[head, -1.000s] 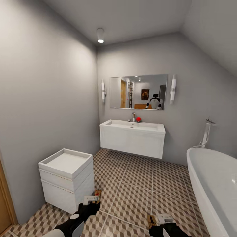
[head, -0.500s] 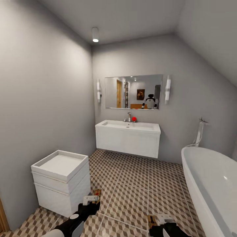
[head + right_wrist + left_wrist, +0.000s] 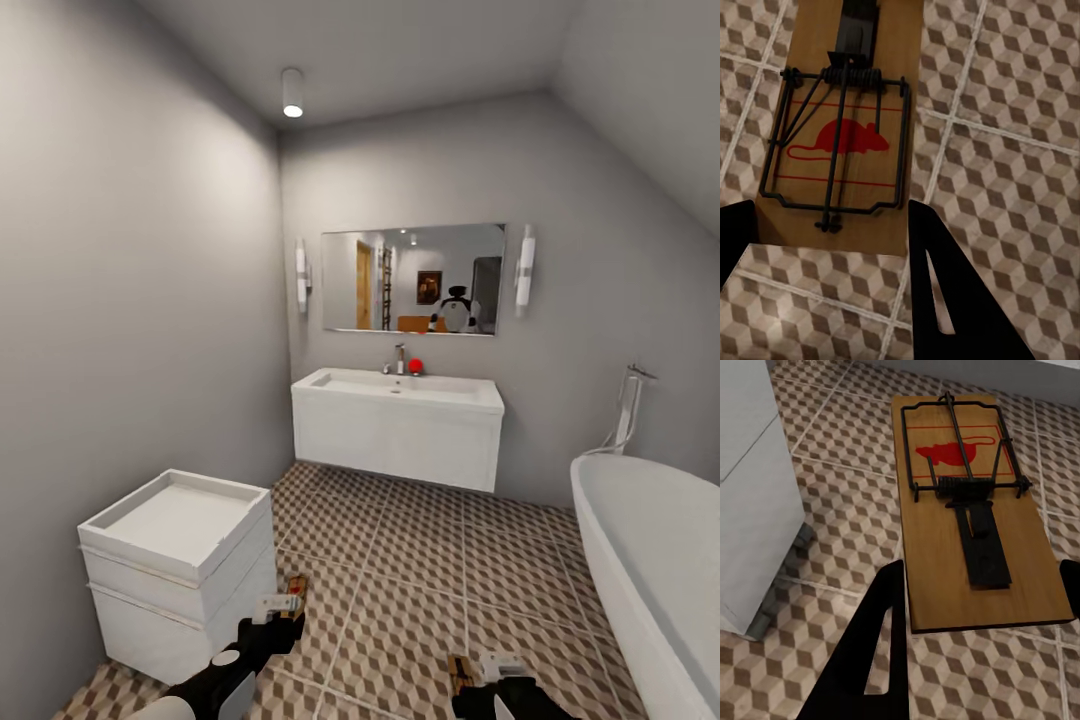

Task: Take the four mousetraps from the cabinet in the bathroom and place them on the bathroom floor. Make sure all four end up on the same floor surface, and ensure that at least two of them are either under or directly next to the same bathroom sink.

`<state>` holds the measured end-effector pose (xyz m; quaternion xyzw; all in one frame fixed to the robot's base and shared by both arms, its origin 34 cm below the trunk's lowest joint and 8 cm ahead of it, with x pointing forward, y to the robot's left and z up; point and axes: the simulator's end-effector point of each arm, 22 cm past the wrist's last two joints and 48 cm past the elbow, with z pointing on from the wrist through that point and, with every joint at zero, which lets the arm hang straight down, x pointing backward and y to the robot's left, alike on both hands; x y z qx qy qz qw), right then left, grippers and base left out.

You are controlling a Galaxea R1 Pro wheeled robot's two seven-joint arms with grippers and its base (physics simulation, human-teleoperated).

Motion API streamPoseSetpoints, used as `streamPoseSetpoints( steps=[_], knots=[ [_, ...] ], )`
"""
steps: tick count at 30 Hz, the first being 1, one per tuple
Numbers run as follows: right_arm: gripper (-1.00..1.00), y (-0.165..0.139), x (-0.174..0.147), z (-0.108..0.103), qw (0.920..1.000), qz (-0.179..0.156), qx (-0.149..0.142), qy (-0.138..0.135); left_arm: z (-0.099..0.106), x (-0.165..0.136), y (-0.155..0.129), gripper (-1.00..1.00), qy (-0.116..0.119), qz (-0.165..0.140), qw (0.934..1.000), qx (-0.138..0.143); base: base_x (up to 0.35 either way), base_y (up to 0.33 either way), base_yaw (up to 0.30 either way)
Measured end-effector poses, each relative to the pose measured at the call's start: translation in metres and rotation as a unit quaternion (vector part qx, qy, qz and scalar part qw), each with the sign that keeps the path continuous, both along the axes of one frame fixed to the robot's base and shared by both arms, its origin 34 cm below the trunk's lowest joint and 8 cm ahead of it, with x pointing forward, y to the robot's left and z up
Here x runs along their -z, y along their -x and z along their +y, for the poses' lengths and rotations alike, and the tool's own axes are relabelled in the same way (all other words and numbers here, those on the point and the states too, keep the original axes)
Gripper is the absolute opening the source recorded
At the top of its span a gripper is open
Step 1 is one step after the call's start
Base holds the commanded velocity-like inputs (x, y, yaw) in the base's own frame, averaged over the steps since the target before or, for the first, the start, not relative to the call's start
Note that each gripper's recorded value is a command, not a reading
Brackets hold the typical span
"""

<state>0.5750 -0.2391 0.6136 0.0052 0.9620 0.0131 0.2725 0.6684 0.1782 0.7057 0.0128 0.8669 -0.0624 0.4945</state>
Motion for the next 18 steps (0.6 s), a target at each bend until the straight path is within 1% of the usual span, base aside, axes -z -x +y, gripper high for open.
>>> streamPoseSetpoints(
  steps=[5,18],
  knots=[
    [-1.00,0.0001,-0.0004,0.0011,1.0000,0.000,0.000,-0.001,-0.0002,-0.0012,-0.0005,-1.00,0.000,-0.001,1.0000,0.000,0.061,0.028,-0.181],
    [-1.00,-0.0016,-0.0040,-0.0012,1.0000,-0.003,0.002,0.002,0.0001,-0.0059,-0.0016,-1.00,0.001,-0.006,1.0000,-0.001,0.003,0.001,-0.227]
  ],
)
